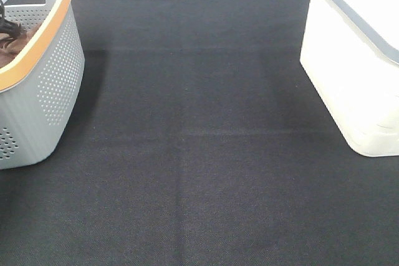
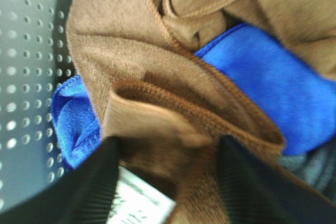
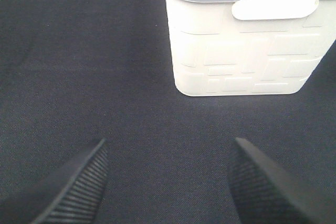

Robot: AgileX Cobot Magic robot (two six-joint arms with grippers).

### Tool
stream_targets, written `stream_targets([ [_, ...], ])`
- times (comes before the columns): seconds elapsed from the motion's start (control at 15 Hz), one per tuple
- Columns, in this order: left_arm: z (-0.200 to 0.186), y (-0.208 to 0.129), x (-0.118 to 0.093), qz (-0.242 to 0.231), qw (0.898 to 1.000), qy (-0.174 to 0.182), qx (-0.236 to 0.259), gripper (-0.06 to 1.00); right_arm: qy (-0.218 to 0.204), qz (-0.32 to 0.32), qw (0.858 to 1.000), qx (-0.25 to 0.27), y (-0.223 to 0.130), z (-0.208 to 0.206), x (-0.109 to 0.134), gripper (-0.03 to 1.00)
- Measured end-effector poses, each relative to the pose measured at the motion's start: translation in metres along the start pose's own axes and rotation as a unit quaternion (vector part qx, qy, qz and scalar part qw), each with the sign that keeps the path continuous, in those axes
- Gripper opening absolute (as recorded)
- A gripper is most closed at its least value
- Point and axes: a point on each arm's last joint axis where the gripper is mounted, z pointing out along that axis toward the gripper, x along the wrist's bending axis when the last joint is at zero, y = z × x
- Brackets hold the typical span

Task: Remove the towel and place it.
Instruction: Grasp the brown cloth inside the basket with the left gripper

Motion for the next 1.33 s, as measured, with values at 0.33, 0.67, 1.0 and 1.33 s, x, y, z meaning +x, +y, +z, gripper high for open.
stream_targets([
  [0.33, 0.002, 0.003, 0.001, 0.01, 1.0, 0.008, -0.014, 0.05, 0.0, 0.0, 1.0, 0.0, 0.0, 0.0, 0.0, 0.63],
  [0.67, -0.003, 0.0, 0.003, 0.022, 1.0, 0.01, 0.002, 0.01, 0.0, 0.0, 1.0, 0.0, 0.0, 0.0, 0.0, 0.63],
  [1.0, -0.061, 0.009, 0.015, 0.009, 0.998, 0.018, -0.055, 0.01, 0.0, 0.0, 1.0, 0.0, 0.0, 0.0, 0.0, 0.63],
  [1.33, -0.163, 0.009, 0.025, -0.047, 0.985, -0.033, -0.162, 0.01, 0.0, 0.0, 1.0, 0.0, 0.0, 0.0, 0.0, 0.63],
])
